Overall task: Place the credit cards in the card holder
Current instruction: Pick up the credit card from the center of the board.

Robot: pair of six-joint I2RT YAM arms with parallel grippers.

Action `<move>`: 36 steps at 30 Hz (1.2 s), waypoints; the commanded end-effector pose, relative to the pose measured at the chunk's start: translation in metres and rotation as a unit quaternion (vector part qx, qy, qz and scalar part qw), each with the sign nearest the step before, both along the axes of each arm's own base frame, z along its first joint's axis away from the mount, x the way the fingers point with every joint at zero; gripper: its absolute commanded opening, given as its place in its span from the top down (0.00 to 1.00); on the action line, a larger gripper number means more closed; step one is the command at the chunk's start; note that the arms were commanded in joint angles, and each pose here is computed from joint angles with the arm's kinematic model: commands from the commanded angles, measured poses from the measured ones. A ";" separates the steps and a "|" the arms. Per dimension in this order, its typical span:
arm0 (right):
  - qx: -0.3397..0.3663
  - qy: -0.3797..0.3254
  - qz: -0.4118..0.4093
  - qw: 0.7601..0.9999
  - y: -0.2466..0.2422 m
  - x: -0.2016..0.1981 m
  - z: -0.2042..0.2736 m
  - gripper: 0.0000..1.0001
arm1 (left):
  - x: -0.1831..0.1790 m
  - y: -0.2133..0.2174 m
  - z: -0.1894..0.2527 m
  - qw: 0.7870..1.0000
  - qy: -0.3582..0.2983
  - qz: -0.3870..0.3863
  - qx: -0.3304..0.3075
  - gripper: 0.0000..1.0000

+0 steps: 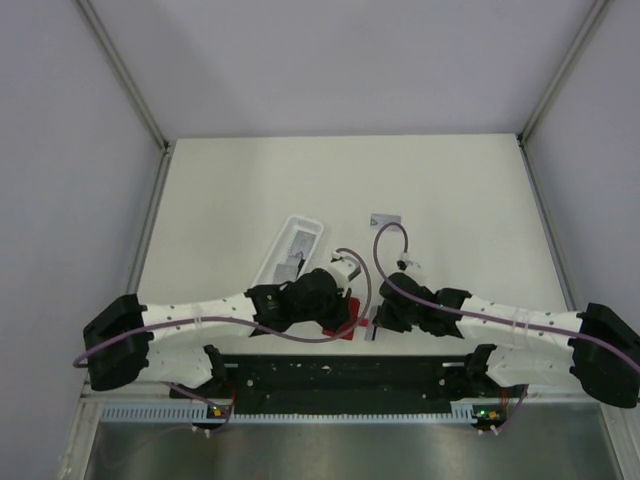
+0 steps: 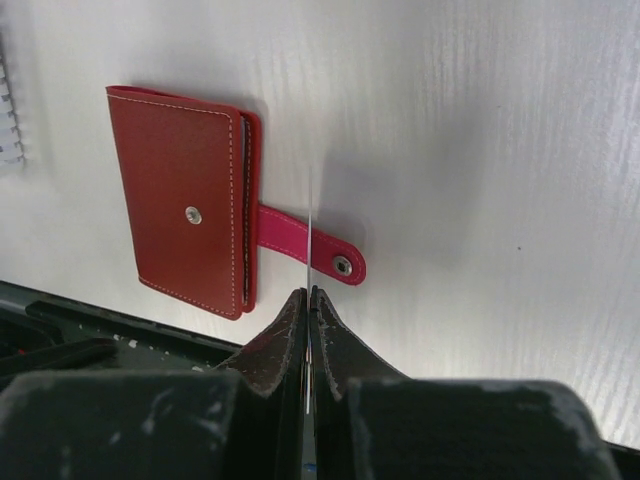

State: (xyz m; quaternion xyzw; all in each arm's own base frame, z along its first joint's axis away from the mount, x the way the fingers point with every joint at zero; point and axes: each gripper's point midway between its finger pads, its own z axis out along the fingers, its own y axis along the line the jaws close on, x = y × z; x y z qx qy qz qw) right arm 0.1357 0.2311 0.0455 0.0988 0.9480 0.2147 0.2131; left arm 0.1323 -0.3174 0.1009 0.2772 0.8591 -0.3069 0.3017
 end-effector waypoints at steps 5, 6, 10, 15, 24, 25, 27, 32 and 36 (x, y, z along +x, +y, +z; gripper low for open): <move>0.048 -0.004 -0.009 0.999 0.007 0.002 0.004 1.00 | -0.008 -0.051 -0.004 0.999 -0.010 -0.035 -0.009 1.00; 0.052 -0.003 -0.011 0.999 0.006 0.001 0.004 1.00 | -0.007 -0.053 -0.008 0.999 -0.008 -0.033 -0.007 1.00; 0.062 -0.002 -0.020 0.998 0.000 0.001 0.002 1.00 | -0.005 -0.056 -0.023 1.000 -0.007 -0.026 0.013 1.00; 0.066 0.001 -0.027 0.997 -0.006 -0.001 -0.002 1.00 | 0.001 -0.054 -0.040 0.999 -0.013 -0.016 0.049 1.00; 0.065 0.005 -0.025 0.998 -0.008 -0.002 -0.006 1.00 | 0.014 -0.039 -0.070 0.989 -0.025 0.015 0.144 1.00; 0.064 0.006 -0.025 0.998 -0.008 -0.002 -0.006 1.00 | 0.016 -0.036 -0.072 0.987 -0.025 0.021 0.155 1.00; 0.064 0.007 -0.025 0.998 -0.009 -0.003 -0.007 1.00 | 0.019 -0.029 -0.075 0.983 -0.028 0.032 0.176 1.00; 0.063 0.008 -0.026 0.998 -0.009 -0.003 -0.009 1.00 | 0.026 -0.015 -0.077 0.974 -0.044 0.049 0.218 1.00; 0.063 0.008 -0.027 0.998 -0.010 -0.003 -0.009 1.00 | 0.033 -0.007 -0.071 0.968 -0.063 0.058 0.236 1.00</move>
